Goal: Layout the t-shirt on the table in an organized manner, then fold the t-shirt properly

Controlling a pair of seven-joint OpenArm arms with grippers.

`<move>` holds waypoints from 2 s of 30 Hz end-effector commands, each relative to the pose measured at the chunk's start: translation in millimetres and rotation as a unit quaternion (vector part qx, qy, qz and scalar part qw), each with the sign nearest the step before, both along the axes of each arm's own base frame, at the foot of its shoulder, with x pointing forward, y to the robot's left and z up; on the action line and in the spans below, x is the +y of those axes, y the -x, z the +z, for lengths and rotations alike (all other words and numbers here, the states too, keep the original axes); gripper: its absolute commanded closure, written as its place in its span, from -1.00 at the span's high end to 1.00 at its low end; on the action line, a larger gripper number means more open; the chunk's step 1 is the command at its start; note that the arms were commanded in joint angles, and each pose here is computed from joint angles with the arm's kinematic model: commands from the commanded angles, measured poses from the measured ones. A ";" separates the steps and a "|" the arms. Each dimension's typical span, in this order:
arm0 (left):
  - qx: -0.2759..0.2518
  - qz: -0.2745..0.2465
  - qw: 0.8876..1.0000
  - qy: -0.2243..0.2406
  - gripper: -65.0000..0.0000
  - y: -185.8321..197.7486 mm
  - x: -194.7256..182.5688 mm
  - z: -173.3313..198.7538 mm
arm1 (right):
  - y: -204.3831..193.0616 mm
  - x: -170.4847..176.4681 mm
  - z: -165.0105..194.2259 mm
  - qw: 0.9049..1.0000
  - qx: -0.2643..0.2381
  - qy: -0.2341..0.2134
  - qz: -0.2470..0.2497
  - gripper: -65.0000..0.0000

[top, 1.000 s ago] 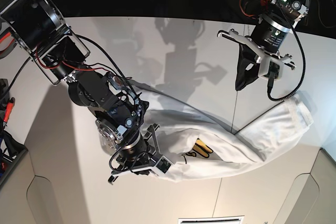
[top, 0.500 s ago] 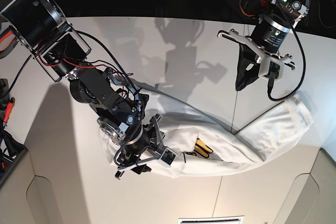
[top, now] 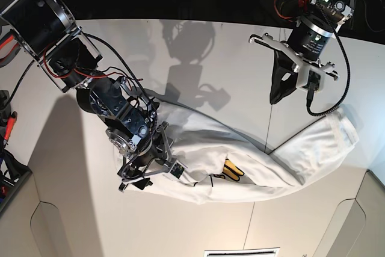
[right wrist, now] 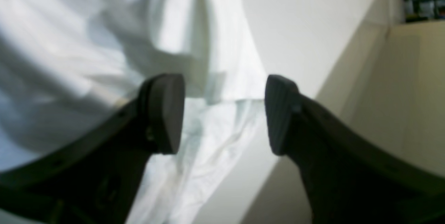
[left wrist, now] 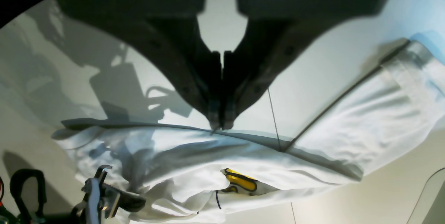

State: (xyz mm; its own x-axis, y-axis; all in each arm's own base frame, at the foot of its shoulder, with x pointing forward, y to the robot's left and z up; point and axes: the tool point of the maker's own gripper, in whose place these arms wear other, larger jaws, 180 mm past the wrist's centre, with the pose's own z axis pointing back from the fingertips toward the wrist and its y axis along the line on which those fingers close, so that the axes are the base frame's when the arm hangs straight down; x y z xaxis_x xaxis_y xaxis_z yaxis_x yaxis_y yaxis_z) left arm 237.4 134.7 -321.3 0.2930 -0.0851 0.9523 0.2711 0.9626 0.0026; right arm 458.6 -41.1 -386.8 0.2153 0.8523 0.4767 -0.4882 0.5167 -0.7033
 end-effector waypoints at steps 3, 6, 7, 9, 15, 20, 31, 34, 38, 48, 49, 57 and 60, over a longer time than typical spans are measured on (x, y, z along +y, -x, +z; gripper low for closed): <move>-0.016 -0.002 1.000 0.005 -1.00 -2.0 -1.1 9.3 | -18.5 0.9 28.7 0.999 -0.048 -0.003 -0.004 0.12; -0.016 -0.002 1.000 0.005 -1.00 -2.0 -1.1 9.3 | -18.3 0.8 28.4 0.999 -0.047 -0.003 -0.004 0.07; -0.016 -0.002 1.000 0.005 -1.00 -2.1 -1.1 9.3 | -18.3 0.9 28.4 0.999 -0.047 -0.003 -0.004 0.01; -0.016 -0.002 1.000 0.005 -1.00 -2.0 -1.1 9.3 | -18.5 1.6 29.0 0.999 -0.049 -0.004 -0.002 -0.21; -0.016 -0.002 1.000 0.006 -1.00 -2.0 -1.0 9.3 | -25.5 5.7 41.0 0.997 -0.072 0.001 0.014 -0.91; -0.016 -0.002 1.000 0.006 -1.00 -2.0 -1.1 9.3 | -54.6 10.2 89.6 0.991 -0.133 -0.004 0.025 -1.00; -0.022 0.006 1.000 0.018 -1.00 -5.4 -5.2 11.7 | -123.6 -9.7 191.4 0.968 -0.246 -0.027 -0.029 0.10; -0.023 0.006 1.000 0.018 -1.00 -6.1 -5.3 12.2 | -129.9 -25.5 197.9 0.966 -0.250 -0.038 -0.057 0.10; -0.023 0.006 1.000 0.018 -1.00 -6.2 -5.2 12.3 | -131.2 -38.2 196.3 0.965 -0.241 -0.064 -0.080 0.05; -0.022 0.003 1.000 0.003 -1.00 -5.9 -4.7 10.7 | -80.9 -30.8 73.0 0.998 -0.047 -0.047 -0.014 -1.00; -0.022 0.003 1.000 0.003 -1.00 -6.0 -4.6 10.6 | -71.9 -31.7 60.1 0.999 -0.028 -0.043 -0.003 -1.00; 0.007 -0.030 1.000 0.000 -1.00 -29.5 -12.2 -5.7 | -23.9 -19.9 31.0 0.992 0.053 -0.087 0.081 -1.00; 0.039 -0.019 0.999 0.007 -1.00 -57.1 -5.2 -36.8 | -15.0 -1.2 44.9 0.988 0.043 -0.103 0.110 -1.00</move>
State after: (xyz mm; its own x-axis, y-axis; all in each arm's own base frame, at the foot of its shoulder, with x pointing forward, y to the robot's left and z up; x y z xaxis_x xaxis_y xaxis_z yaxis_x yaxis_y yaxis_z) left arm 291.3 131.1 -368.3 0.3953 -0.0917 0.9140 0.2971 0.9543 -0.0328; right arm 460.0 -46.0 -365.0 0.1211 0.7852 0.6073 -0.6854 0.5086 -0.5210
